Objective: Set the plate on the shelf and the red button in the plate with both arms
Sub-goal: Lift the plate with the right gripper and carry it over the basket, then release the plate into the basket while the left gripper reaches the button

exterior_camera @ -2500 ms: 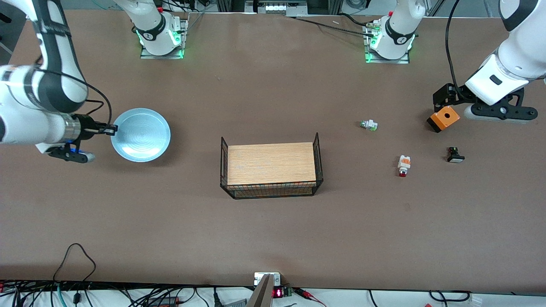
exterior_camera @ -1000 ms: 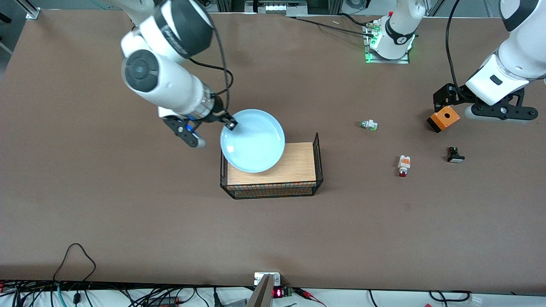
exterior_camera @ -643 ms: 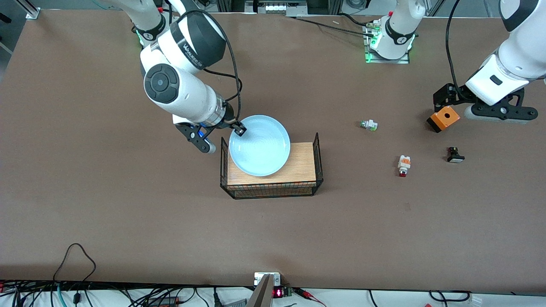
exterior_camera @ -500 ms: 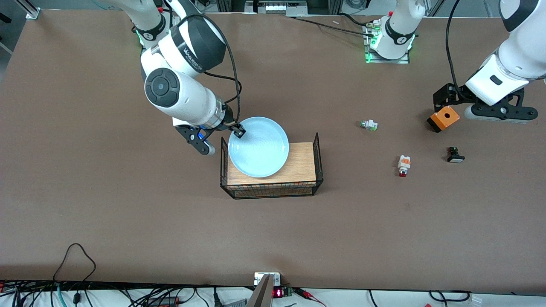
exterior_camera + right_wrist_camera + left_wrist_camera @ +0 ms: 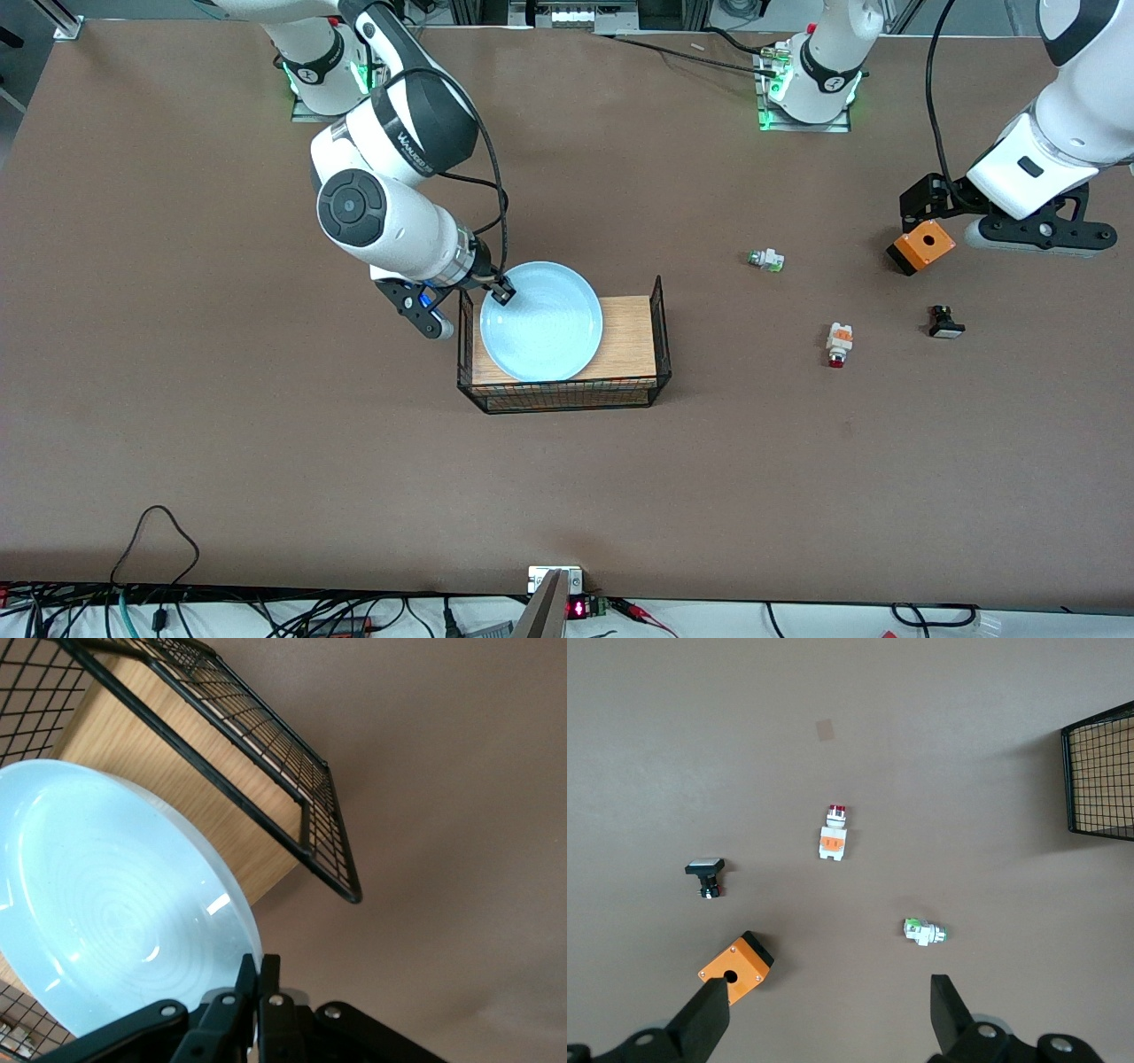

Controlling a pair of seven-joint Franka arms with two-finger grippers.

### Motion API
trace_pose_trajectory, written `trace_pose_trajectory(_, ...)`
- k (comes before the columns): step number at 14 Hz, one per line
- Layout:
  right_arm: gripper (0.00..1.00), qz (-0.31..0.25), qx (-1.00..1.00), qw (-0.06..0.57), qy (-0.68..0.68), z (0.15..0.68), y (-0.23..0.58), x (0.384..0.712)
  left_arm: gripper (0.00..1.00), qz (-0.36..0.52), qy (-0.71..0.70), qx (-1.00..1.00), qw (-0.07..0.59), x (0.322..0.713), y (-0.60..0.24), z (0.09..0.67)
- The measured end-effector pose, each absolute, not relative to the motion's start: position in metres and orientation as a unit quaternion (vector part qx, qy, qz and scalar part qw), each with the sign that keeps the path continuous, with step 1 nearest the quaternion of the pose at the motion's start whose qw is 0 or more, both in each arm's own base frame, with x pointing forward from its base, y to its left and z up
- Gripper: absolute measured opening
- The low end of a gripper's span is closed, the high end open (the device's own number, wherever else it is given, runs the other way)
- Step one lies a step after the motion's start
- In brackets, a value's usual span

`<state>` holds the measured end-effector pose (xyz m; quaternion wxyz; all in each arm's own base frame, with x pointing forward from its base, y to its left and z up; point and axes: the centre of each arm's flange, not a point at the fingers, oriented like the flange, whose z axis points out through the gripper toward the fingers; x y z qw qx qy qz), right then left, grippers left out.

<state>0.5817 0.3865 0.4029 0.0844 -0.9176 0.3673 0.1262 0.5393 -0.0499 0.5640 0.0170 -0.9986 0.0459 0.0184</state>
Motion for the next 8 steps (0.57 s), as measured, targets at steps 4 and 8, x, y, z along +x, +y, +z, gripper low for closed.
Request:
trace_pose_trajectory(4, 0.03, 0.126, -0.918, 0.083, 0.366, 0.389, 0.388, 0.585, 1.00, 0.028, 0.045, -0.998, 0.017, 0.539, -0.049, 0.560)
trace_pose_trajectory(8, 0.05, 0.123, -0.920, 0.085, 0.363, 0.375, 0.396, 0.583, 1.00, 0.112, 0.036, -0.993, 0.021, 0.544, -0.040, 0.512)
